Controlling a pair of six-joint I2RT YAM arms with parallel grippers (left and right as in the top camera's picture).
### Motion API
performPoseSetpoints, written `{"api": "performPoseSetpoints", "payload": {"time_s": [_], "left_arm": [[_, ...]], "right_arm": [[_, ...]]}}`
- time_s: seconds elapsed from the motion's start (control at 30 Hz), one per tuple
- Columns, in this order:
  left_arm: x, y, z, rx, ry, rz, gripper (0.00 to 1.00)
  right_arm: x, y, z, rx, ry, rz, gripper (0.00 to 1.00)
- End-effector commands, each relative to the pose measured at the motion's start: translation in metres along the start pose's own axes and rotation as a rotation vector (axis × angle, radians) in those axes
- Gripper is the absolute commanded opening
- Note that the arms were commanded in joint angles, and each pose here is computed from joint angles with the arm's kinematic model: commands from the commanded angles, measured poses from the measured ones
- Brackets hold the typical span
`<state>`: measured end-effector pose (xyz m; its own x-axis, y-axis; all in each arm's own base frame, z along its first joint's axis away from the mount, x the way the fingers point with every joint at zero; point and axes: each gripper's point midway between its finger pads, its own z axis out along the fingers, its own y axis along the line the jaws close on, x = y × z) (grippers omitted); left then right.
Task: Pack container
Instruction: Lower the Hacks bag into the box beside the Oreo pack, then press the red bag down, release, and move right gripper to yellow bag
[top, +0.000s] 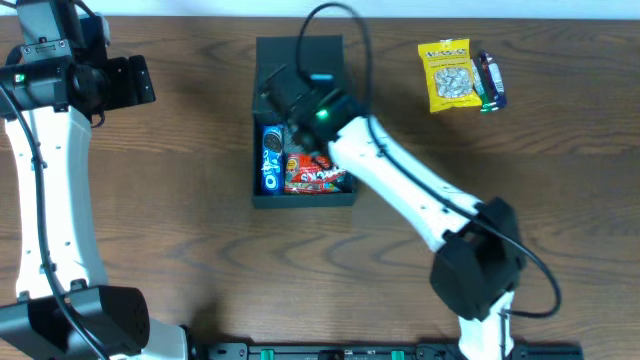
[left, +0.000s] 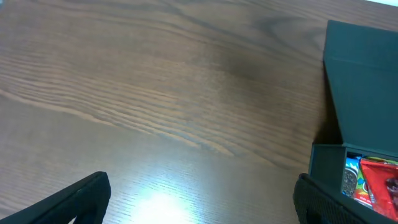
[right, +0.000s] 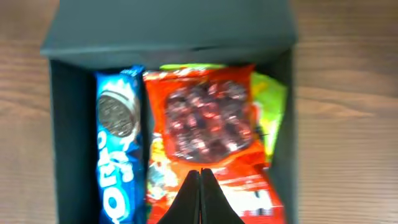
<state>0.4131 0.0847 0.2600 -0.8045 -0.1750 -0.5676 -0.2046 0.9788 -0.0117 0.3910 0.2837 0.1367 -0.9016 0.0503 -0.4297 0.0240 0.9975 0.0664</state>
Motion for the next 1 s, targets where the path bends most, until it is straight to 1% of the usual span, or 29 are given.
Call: {"api": "performPoseSetpoints", "payload": {"time_s": [0.0, 0.2, 0.37, 0.47, 0.6, 0.73, 0.87, 0.97], "left_arm": [[-0.001, -0.001, -0.007, 0.012, -0.015, 0.02, 0.95], [-0.001, -0.001, -0.007, 0.012, -0.015, 0.02, 0.95], [-0.001, -0.001, -0.007, 0.012, -0.015, 0.02, 0.95], [-0.001, -0.001, -0.007, 0.012, -0.015, 0.02, 0.95], [-0.001, -0.001, -0.007, 0.012, -0.015, 0.02, 0.95], [-0.001, -0.001, -0.007, 0.012, -0.015, 0.02, 0.95], [-0.001, -0.001, -0.007, 0.012, -0.015, 0.02, 0.95], [-0.001, -0.001, -0.007, 0.012, -0.015, 0.02, 0.95]], "right_arm": [[0.016, -0.008, 0.024, 0.016, 0.085, -0.02, 0.01], [0.06, -0.011, 0.059, 0.01, 0.257, -0.036, 0.01], [0.091, -0.023, 0.07, 0.036, 0.351, -0.044, 0.01], [0.103, -0.031, 0.075, 0.059, 0.378, -0.048, 0.01], [0.097, -0.029, 0.073, 0.05, 0.367, -0.042, 0.01], [0.08, -0.024, 0.057, 0.037, 0.342, -0.035, 0.01], [0.043, -0.007, 0.031, -0.02, 0.239, -0.022, 0.01], [0.031, -0.006, 0.03, -0.016, 0.181, -0.018, 0.01]]}}
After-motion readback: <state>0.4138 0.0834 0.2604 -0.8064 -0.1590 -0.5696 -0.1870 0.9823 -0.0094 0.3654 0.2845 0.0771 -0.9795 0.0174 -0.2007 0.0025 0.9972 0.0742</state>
